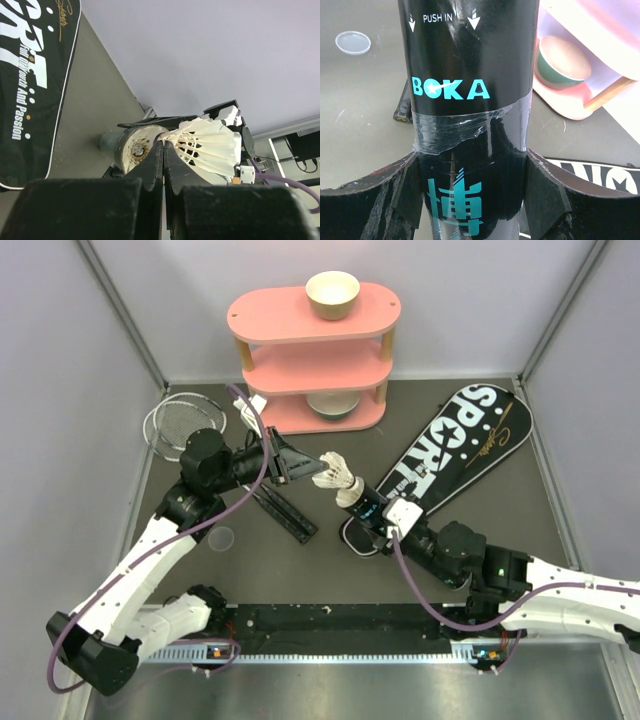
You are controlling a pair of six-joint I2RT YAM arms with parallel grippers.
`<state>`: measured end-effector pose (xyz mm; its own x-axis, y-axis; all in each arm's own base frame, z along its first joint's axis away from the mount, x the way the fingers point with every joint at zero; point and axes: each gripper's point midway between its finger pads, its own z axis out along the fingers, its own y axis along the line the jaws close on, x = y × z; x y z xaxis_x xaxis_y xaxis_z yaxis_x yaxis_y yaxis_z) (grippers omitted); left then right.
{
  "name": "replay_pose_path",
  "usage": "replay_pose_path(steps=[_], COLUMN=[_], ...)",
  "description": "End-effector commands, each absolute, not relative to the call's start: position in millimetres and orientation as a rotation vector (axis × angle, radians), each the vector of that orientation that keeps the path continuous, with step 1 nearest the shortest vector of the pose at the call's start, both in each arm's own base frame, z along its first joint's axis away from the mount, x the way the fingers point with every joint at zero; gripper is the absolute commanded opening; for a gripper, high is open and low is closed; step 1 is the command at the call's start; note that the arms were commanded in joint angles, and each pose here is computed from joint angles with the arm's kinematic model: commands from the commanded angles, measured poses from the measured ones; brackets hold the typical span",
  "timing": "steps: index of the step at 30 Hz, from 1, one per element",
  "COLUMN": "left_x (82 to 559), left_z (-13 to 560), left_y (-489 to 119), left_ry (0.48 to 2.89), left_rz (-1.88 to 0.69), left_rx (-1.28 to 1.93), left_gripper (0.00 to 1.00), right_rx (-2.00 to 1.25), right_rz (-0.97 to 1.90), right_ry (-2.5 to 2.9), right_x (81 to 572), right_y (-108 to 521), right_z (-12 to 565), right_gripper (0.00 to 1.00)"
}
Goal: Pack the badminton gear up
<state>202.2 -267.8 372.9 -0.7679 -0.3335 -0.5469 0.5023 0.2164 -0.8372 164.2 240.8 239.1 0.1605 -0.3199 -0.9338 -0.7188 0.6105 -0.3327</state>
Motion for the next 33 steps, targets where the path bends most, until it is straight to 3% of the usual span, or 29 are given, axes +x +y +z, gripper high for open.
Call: replay_pose_path(steps=[1,16,17,18,21,25,33], left_x=[189,167,170,171,178,178,181], left_z=[388,360,355,351,347,347,359], left_y=[-266,-315,-314,-312,-304,-297,-280], left_ry=[1.778,1.947,1.956,1.973,1.980,1.964,1.911], left_rz=[-1.654,-1.696,-1.655,-1.622,-1.520,-1.466,-1.330], left_rx=[0.232,0.398,0.413,0.407,0.398,0.422,0.472], left_gripper=[0.00,0.00,0.04,0.17,0.39,0.59,0.80], right_rx=[-0.817,-0.842,-0.840,-0.842,-0.841,-0.843,-0.862], right_rz=[0.442,0.523,0.526,0.526,0.529,0.535,0.553], right_ry=[1.345,1.234,1.231,1.234,1.234,1.234,1.221], right_x=[163,150,150,150,149,147,143], right_y=[242,247,246,246,243,240,240], right_z=[283,301,302,300,299,298,297], right_gripper=[0.00,0.00,0.00,0.00,0.00,0.00,0.00])
